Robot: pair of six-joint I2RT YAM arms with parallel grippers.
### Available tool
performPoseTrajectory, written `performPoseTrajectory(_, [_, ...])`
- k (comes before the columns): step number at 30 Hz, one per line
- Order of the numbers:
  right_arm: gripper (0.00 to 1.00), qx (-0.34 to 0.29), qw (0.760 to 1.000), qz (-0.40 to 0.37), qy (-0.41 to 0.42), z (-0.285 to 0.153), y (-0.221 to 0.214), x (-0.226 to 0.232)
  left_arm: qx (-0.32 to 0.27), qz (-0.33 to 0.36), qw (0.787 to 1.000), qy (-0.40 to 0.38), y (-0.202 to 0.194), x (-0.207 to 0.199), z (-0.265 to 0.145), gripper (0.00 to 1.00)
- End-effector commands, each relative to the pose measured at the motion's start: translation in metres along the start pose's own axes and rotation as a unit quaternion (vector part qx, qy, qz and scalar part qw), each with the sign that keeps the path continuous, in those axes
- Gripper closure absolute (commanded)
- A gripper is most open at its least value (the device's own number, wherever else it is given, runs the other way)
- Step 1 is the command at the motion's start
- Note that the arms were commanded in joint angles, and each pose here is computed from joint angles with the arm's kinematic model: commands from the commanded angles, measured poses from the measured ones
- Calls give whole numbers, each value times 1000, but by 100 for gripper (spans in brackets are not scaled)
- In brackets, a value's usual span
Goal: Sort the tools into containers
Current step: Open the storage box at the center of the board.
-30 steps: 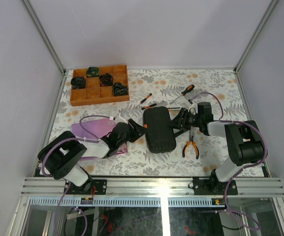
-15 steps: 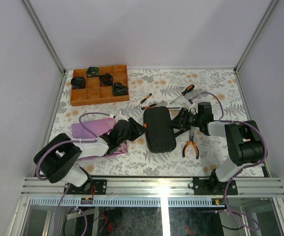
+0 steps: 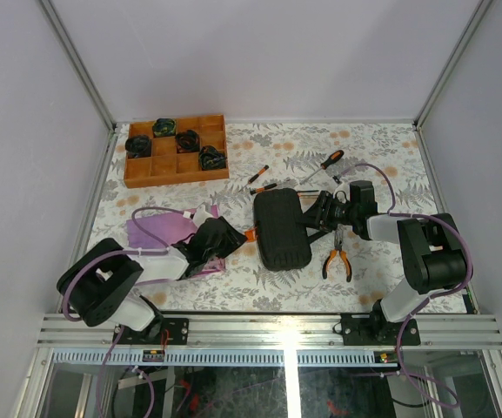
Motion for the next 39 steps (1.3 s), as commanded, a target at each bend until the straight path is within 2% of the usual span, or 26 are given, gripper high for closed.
performPoseTrajectory(1, [48,54,990,28,-127,-2,-38,-42,-21,10,999,38,3,18,-2,59])
performPoseTrajectory(10, [47,53,991,14,-125,-5,-30,-36,-12,18,999,27,2,15,0,60])
performPoseTrajectory(21, [45,49,994,-34,-89,-4,5,-13,-20,71,997,31,10,5,-9,59])
performPoseTrajectory(25, [45,63,993,-54,-90,7,14,-5,-18,92,995,31,12,1,-11,56])
performPoseTrajectory(32, [38,65,984,-119,-120,14,38,21,-2,111,994,23,10,-4,-6,54])
performPoseTrajectory(39, [22,26,968,-172,-180,-7,64,39,-8,103,994,44,17,-4,7,58])
Point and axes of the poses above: each gripper's point midway between its finger pads, its own z axis out along the fingers, its own x axis along the line the jaws close on, y = z × x, the point moved 8 cm from there along -z, back along the fingers, and after that the axes turned 7 degrees about -z, right-handed, at the moved point
